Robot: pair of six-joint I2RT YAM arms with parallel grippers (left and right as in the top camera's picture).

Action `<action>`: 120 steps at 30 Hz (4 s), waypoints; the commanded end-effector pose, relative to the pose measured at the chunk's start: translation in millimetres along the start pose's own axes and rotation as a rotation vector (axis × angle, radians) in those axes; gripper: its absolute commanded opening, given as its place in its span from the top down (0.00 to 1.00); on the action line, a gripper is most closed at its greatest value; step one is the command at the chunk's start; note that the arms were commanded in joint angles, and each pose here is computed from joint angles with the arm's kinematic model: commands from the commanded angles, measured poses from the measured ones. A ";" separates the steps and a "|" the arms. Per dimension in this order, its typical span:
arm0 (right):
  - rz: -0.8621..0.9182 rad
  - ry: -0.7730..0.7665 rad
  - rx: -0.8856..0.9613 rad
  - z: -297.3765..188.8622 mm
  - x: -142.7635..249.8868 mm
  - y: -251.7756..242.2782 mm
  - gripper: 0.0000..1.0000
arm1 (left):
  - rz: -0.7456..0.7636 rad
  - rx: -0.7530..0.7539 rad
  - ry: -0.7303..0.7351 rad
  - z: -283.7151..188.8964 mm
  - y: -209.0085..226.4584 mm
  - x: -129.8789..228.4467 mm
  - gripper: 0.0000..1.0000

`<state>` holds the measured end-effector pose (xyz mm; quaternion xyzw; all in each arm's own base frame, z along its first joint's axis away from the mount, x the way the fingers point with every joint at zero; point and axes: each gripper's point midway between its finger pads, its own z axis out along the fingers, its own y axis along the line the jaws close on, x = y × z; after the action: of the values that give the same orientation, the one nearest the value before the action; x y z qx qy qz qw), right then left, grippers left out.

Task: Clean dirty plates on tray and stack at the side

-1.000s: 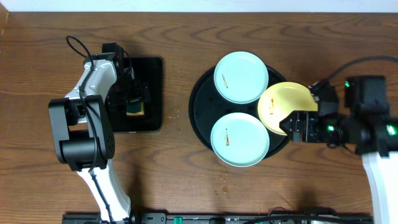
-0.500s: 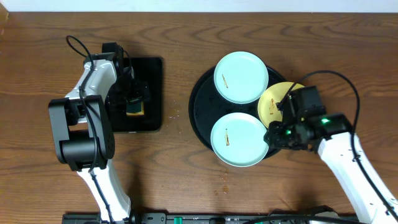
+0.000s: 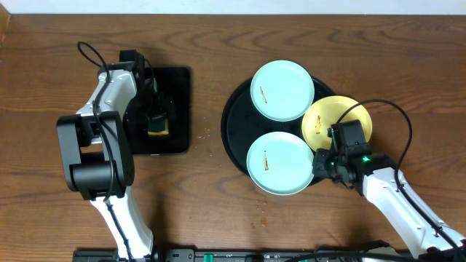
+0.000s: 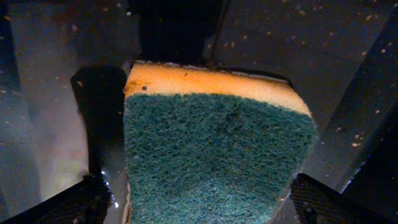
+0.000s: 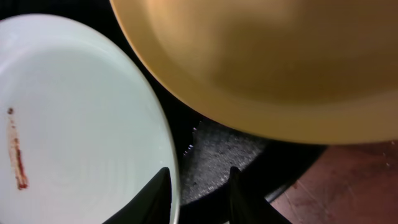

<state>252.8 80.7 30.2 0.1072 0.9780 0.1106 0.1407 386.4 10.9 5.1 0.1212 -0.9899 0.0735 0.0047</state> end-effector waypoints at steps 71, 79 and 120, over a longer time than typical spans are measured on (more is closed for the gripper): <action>-0.050 -0.035 -0.018 25.0 0.6 8.0 0.63 | 0.004 -0.005 -0.058 -4.7 -0.3 -10.7 0.16; -0.088 -0.049 -0.028 36.4 -4.8 13.3 0.67 | 0.004 -0.004 -0.059 -4.7 -0.2 -10.9 0.16; -0.112 -0.045 -0.029 46.9 -6.3 15.2 0.87 | 0.018 -0.073 -0.105 15.4 15.1 -12.7 0.32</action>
<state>284.4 100.8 1.2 0.0631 0.9728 0.1187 0.1886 406.8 22.2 1.5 0.1159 -0.9901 0.0474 -0.0632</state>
